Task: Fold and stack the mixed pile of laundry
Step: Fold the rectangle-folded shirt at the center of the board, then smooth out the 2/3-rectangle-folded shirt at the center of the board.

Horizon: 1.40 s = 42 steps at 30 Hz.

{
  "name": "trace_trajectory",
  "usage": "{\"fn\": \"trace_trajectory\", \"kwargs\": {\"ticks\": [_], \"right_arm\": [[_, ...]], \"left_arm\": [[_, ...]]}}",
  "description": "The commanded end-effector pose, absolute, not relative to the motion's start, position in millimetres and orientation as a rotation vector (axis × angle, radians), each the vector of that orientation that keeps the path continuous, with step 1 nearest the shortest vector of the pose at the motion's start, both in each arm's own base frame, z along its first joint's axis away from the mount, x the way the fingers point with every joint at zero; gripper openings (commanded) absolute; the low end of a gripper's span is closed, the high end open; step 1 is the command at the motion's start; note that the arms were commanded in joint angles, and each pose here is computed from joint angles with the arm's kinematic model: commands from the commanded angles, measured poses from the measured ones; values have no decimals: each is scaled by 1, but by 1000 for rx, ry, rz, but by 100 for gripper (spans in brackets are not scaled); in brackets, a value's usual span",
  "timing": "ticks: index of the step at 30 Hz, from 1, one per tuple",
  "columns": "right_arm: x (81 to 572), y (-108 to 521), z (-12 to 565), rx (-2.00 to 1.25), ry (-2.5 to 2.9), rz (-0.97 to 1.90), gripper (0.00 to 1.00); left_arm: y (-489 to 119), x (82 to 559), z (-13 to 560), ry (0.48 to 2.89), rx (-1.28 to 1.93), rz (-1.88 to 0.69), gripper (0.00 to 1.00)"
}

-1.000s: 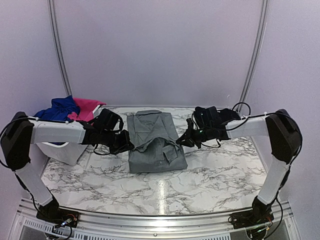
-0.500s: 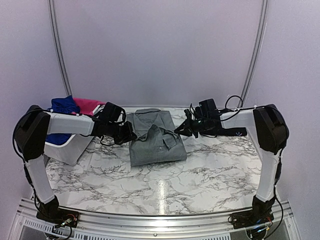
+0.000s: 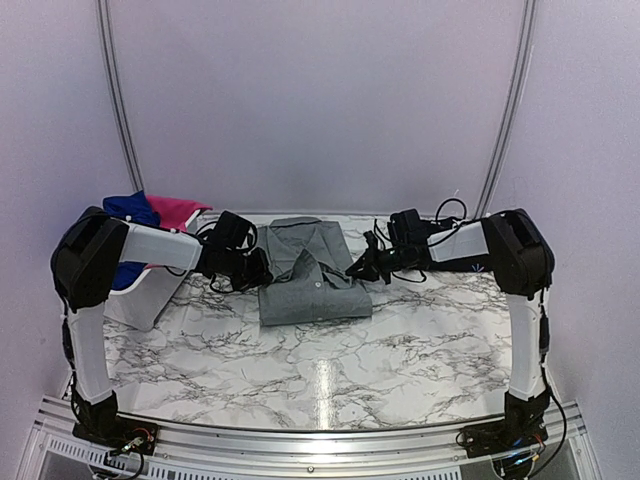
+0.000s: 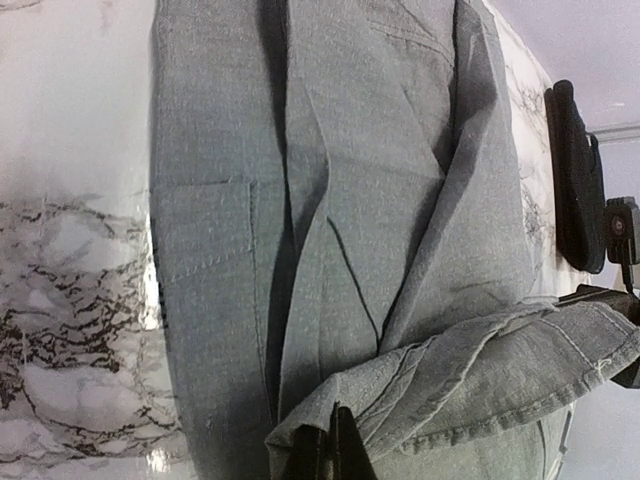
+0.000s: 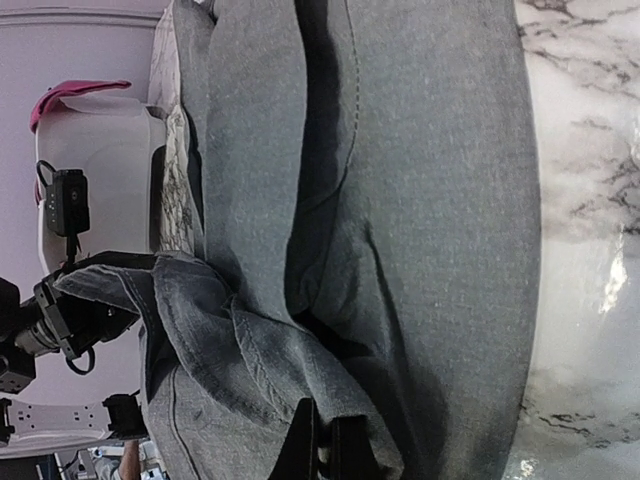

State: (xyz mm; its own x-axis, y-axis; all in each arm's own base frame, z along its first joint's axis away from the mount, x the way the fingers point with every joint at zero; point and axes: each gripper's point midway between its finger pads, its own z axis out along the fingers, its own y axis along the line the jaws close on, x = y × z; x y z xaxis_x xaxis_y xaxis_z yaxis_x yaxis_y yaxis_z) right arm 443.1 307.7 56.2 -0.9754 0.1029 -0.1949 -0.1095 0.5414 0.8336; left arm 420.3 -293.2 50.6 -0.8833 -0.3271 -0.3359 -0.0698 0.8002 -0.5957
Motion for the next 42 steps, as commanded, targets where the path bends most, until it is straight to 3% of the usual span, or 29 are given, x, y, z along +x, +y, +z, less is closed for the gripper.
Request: {"fn": "trace_trajectory", "kwargs": {"ticks": [1, 3, 9, 11, 14, 21, 24, 29, 37, 42], "right_arm": [[469, 304, 80, -36, 2461, 1414, 0], [478, 299, 88, -25, 2438, 1421, 3], [487, 283, 142, -70, 2355, 1417, 44], [478, 282, 152, -104, 2356, 1414, 48], [457, 280, 154, -145, 2371, 1428, 44], [395, 293, 114, -218, 2526, 1402, 11], [384, 304, 100, -257, 2578, 1376, 2], [388, 319, 75, -278, 2627, 1319, 1], [437, 343, 76, -273, 2577, 1332, 5], [452, 353, 75, -269, 2559, 1357, 8]], "left_arm": [[-295, 444, 54, 2508, -301, -811, 0], [-296, 446, 48, 2522, -303, -800, 0], [-291, 446, 38, 2545, -319, -759, 0], [-286, 443, 33, 2568, -333, -729, 0], [-280, 442, 30, 2575, -356, -707, 0], [-282, 444, 28, 2582, -352, -722, 0], [-282, 445, 29, 2581, -349, -728, 0], [-283, 445, 28, 2582, -346, -731, 0], [-285, 449, 31, 2574, -325, -737, 0], [-286, 454, 34, 2566, -327, -751, 12]]}}
